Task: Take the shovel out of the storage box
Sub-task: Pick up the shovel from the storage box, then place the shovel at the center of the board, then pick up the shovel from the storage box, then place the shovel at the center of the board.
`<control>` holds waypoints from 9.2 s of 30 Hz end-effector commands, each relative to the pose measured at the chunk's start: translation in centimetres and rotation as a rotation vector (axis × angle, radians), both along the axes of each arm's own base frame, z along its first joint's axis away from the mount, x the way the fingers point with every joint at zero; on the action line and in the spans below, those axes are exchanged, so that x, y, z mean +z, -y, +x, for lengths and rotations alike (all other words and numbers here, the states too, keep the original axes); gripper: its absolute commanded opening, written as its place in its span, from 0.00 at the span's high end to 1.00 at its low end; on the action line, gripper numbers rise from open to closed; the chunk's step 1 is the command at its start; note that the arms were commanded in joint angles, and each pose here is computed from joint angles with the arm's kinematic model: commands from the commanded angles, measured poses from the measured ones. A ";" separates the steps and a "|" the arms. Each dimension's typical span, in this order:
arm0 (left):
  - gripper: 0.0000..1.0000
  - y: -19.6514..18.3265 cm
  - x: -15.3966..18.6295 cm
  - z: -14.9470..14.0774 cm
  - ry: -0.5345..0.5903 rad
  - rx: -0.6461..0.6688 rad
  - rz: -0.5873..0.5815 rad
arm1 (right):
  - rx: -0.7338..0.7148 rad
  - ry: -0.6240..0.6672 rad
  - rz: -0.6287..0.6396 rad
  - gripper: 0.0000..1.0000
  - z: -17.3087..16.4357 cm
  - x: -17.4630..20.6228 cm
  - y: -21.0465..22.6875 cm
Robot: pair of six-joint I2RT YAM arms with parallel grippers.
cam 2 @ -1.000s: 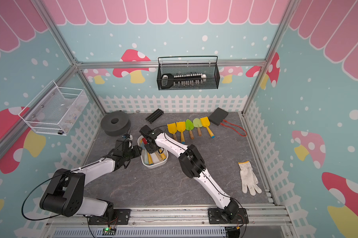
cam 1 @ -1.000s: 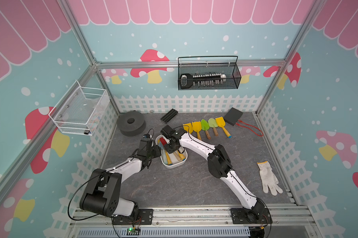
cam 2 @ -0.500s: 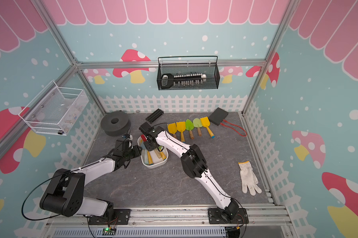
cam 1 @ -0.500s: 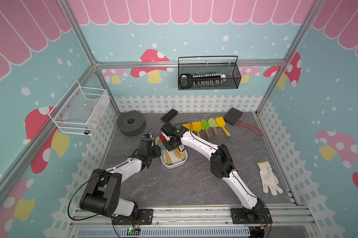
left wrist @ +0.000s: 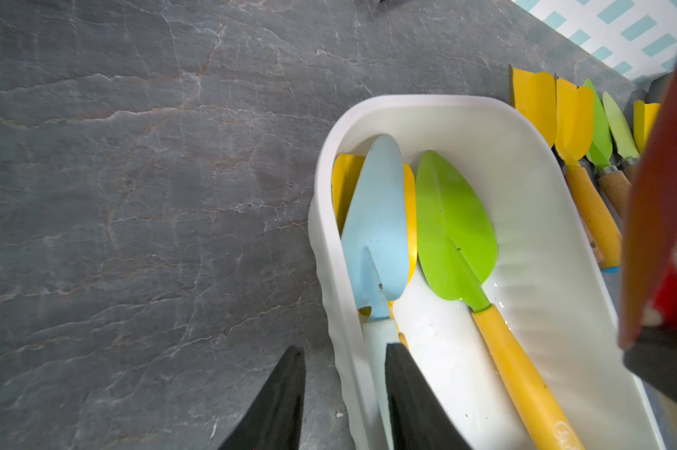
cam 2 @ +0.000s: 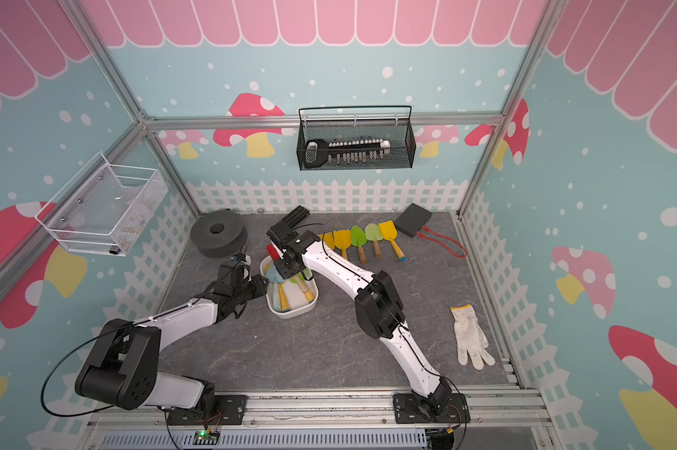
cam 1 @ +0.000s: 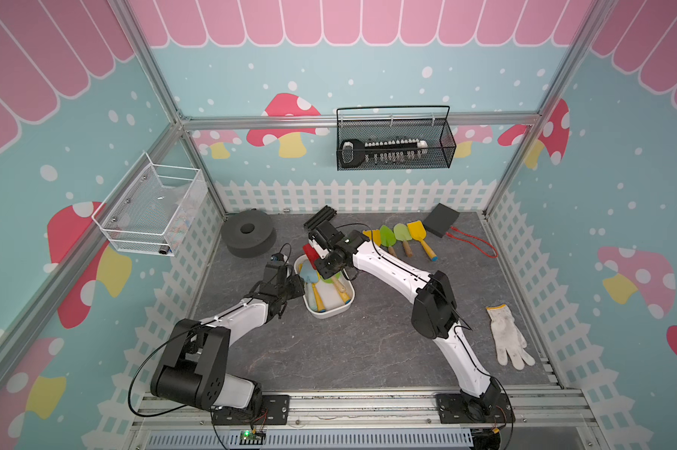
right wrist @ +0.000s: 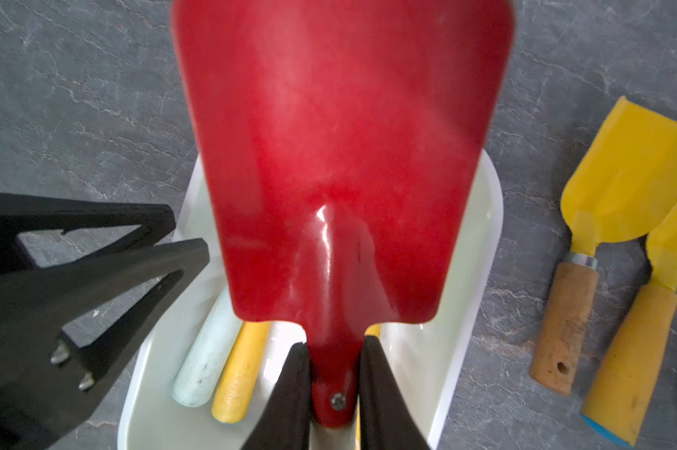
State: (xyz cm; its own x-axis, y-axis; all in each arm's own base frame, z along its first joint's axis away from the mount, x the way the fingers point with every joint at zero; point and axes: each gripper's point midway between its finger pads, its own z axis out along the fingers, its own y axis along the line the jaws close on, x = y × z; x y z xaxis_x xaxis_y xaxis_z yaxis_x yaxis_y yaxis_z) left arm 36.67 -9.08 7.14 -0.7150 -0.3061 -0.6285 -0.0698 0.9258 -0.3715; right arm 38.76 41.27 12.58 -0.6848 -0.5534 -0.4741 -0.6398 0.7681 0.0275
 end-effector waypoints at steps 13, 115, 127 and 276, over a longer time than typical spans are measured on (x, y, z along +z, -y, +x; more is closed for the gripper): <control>0.61 0.1 0.5 0.1 0.016 -0.010 0.001 | -0.059 -0.083 0.108 0.89 -2.4 2.4 6.6; 0.61 0.1 0.3 0.1 0.012 -0.002 -0.004 | 0.007 -0.065 0.258 0.57 -3.1 3.8 7.7; 0.58 0.0 0.2 0.2 0.004 0.001 0.004 | 0.051 -0.026 0.059 0.49 -1.4 1.6 4.9; 0.57 0.0 -0.1 0.2 -0.006 -0.001 -0.003 | -0.342 -0.243 -0.017 0.93 -8.1 -4.8 20.3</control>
State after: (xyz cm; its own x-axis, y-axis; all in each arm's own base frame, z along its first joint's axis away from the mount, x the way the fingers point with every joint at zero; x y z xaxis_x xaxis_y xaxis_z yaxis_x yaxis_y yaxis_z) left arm 36.54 -9.05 6.77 -0.7223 -0.3060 -0.6202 -0.0754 0.9263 -0.3692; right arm 30.78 22.92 8.02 -0.9062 -0.3164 -0.2803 -0.3791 0.9017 0.2080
